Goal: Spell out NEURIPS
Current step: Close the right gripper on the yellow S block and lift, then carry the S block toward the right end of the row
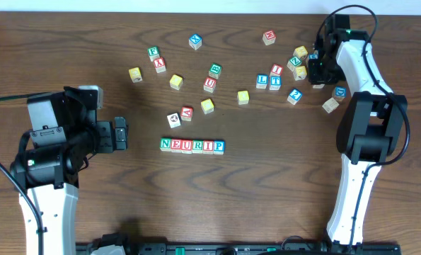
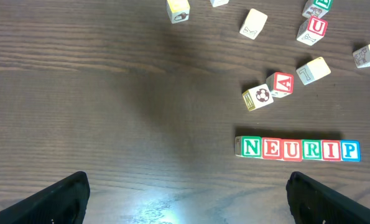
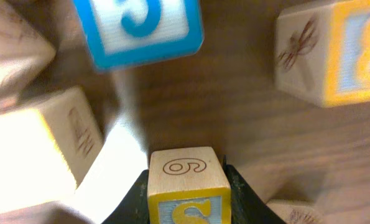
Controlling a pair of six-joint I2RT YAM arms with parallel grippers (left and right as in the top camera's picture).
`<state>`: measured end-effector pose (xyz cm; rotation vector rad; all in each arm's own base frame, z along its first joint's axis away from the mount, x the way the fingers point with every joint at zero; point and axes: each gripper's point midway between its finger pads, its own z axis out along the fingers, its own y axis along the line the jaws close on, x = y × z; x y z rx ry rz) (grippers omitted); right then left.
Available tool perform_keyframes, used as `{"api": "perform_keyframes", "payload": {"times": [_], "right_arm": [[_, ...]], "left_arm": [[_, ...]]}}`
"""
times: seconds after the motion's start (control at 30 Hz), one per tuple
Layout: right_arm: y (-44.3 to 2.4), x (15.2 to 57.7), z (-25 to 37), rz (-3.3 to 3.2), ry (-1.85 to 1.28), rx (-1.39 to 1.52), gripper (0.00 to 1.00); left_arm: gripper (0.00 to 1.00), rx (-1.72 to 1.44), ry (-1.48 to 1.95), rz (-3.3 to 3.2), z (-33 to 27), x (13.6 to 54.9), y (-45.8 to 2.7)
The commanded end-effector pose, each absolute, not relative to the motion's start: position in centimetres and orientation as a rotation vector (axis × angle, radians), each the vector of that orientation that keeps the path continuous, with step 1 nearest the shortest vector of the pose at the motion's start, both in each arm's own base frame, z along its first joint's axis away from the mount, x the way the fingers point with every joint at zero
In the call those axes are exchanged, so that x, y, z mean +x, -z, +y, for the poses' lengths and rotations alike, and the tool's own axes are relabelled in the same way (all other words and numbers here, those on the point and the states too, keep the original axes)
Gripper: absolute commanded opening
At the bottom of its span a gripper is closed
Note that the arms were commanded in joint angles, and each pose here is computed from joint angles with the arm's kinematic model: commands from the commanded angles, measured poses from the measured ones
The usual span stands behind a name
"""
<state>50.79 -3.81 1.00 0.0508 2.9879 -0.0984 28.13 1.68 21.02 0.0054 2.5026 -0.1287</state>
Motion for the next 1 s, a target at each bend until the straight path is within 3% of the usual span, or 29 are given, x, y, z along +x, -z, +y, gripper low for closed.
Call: {"api": "perform_keyframes", "payload": {"times": [0.0,0.3,0.43,0.5,0.77,0.97], "right_arm": [[-5.0,51.9,-3.2,2.919,0.049,0.071,0.14],[-18.1,51.9,-1.3,2.718,-0.01,0.031,0.16],[-23.2,49.2,1.8,2.671,-0.136,-0.024,0.17],[-24.7,46.9,3.4,2.696,-0.162,-0.042,0.12],[-23.9,40.9,10.4,2.87,-0.199,-0.236,0.02],[-23.3,38.9,15.8,2.873,-0.104,-0.364,0.02]], "left_arm": [[0.99,0.023,0.112,2.488,1.9,28.3,-21.6],[0.99,0.023,0.112,2.488,1.9,28.3,-21.6],[0.99,0.023,0.112,2.488,1.9,28.3,-21.6],[0.99,0.022,0.113,2.488,1.9,28.3,-21.6],[0.99,0.022,0.113,2.488,1.9,28.3,-21.6],[0.99,0.023,0.112,2.488,1.9,28.3,-21.6]]}}
